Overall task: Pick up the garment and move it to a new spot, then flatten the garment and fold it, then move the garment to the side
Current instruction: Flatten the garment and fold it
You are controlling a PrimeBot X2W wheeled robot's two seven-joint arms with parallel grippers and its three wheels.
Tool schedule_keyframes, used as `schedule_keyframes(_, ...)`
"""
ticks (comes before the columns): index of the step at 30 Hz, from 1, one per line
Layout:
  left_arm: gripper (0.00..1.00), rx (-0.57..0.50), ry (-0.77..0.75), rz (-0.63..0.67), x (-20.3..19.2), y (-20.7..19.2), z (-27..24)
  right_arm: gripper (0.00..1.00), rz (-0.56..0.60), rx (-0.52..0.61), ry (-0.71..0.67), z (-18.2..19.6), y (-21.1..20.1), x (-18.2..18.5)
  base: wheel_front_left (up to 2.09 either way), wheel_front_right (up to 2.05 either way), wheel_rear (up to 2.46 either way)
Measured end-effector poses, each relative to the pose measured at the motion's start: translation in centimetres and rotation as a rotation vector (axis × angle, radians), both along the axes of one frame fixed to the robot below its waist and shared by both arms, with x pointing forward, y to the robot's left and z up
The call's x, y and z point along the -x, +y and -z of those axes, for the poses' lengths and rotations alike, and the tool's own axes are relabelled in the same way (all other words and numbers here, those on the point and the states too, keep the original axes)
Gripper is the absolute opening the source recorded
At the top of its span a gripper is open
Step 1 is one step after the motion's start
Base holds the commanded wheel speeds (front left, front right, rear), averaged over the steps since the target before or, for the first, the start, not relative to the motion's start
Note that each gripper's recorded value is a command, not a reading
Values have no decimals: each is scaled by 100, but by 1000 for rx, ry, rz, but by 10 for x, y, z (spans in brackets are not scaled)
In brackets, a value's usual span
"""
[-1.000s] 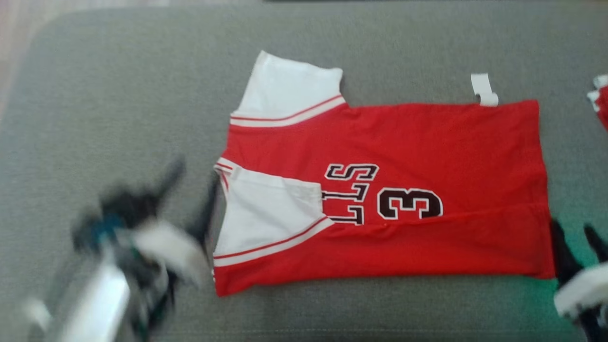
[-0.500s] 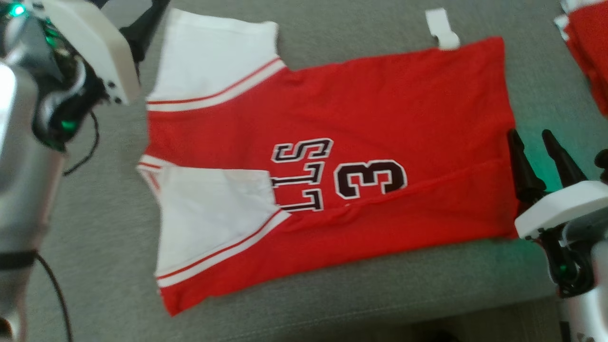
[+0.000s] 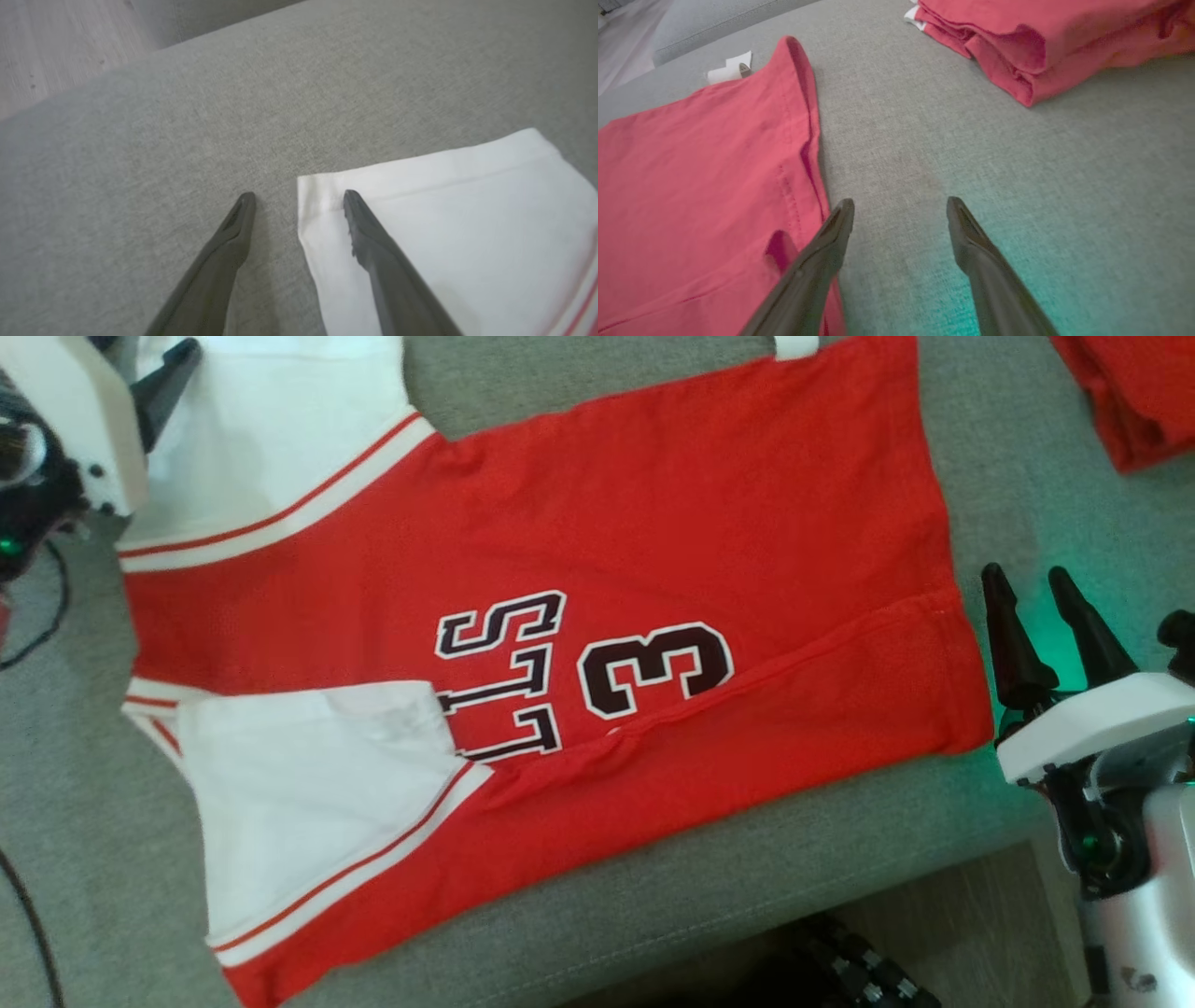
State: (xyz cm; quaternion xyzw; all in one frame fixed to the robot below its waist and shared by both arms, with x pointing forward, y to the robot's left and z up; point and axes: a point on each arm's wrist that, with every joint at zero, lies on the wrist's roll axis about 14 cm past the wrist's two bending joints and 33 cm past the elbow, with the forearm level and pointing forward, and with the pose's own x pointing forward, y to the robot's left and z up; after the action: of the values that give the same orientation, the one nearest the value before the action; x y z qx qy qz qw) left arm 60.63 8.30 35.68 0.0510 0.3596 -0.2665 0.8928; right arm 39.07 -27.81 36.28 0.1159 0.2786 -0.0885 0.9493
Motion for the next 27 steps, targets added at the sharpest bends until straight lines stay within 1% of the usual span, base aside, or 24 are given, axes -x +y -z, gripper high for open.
schedule_keyframes(7,100,-22,-8,-10,-13,3,3,100,24,6,9,3,-6,7,0,0,0)
schedule_keyframes(8,65,-24,-5,-11,-13,3,4,100,26,6,10,3,-7,8,0,0,0)
schedule_keyframes(9,44,-25,-2,-13,-13,3,4,100,28,7,10,2,-8,9,0,0,0)
schedule_keyframes(10,30,-26,1,-13,-12,3,4,100,31,7,8,2,-9,10,0,0,0)
schedule_keyframes(11,22,-29,5,-13,-11,4,3,100,33,8,6,1,-9,10,0,0,0)
schedule_keyframes(12,3,-36,13,-13,-10,5,4,100,34,8,2,-1,-10,10,0,0,0)
schedule_keyframes(13,0,-41,25,-14,-7,6,4,100,34,9,-3,-2,-11,9,0,0,0)
schedule_keyframes(16,0,-42,60,-15,-1,7,0,100,35,18,-21,-10,-14,8,0,0,0)
schedule_keyframes(18,0,-42,50,-6,3,6,-6,100,33,18,-40,-15,-14,6,0,0,0)
schedule_keyframes(22,0,-20,-44,24,7,1,-27,100,1,17,-82,-29,-7,-7,0,0,0)
schedule_keyframes(27,0,54,-178,56,12,-11,-72,100,-57,21,-146,-56,0,-39,0,0,0)
